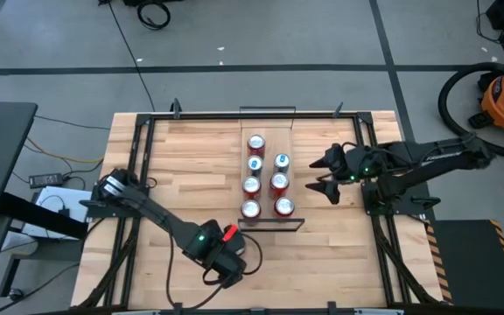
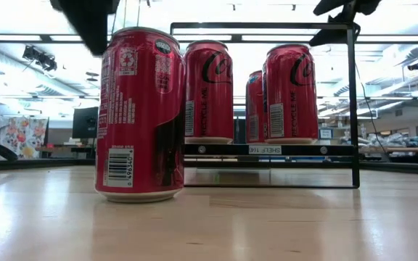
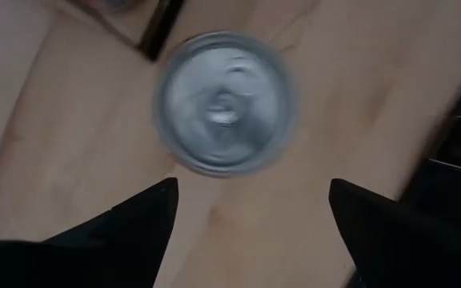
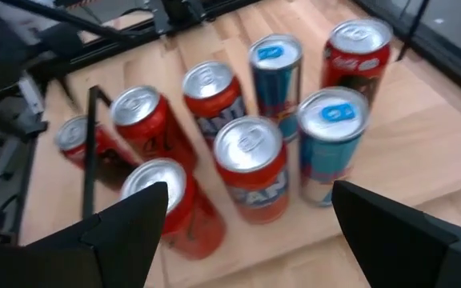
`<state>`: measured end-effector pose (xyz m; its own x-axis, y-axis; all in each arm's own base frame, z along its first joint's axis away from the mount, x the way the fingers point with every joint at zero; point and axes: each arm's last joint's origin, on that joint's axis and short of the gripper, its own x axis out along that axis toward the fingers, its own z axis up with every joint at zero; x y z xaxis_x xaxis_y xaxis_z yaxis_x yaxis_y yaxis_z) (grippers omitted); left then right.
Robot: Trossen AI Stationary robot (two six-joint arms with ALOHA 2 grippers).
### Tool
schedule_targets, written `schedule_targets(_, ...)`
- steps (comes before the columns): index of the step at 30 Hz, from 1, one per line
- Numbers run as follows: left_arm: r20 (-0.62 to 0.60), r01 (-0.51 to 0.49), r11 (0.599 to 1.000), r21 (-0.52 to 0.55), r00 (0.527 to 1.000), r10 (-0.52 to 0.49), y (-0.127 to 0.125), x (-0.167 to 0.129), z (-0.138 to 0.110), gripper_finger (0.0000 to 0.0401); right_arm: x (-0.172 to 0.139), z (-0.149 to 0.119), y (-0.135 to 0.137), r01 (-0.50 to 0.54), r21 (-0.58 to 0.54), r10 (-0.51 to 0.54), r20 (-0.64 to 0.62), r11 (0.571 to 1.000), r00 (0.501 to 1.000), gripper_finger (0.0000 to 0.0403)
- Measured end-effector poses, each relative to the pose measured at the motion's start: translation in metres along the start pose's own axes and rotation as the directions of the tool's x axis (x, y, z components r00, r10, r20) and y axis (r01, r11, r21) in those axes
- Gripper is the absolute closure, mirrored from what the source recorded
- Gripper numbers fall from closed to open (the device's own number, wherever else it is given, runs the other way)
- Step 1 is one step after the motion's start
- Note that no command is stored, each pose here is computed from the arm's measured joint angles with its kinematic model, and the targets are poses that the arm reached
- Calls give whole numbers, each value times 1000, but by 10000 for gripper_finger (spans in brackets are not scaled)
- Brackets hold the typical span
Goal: Place canned beverage on shelf
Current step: Put the red white soda can on the shelf aligned with the other red white soda can
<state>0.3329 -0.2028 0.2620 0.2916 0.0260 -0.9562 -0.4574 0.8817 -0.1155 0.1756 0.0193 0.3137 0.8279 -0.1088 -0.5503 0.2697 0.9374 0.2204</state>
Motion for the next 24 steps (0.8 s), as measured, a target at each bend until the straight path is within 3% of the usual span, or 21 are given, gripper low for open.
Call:
schedule_targets(9, 36, -23, 999, -28, 999, 24, 8, 20, 5, 46, -4, -6, 13, -35, 4, 35, -10, 999, 999, 39)
schedule_targets(18, 137, 100, 991, 94, 984, -112, 6, 32, 28, 36, -4, -14, 12, -26, -2, 26, -86, 1000, 996, 39)
schedule_targets(24, 143, 102, 989, 111, 983, -117, 8, 39, 36, 40, -8, -19, 8, -16, -8, 15, -135, 1000, 991, 39)
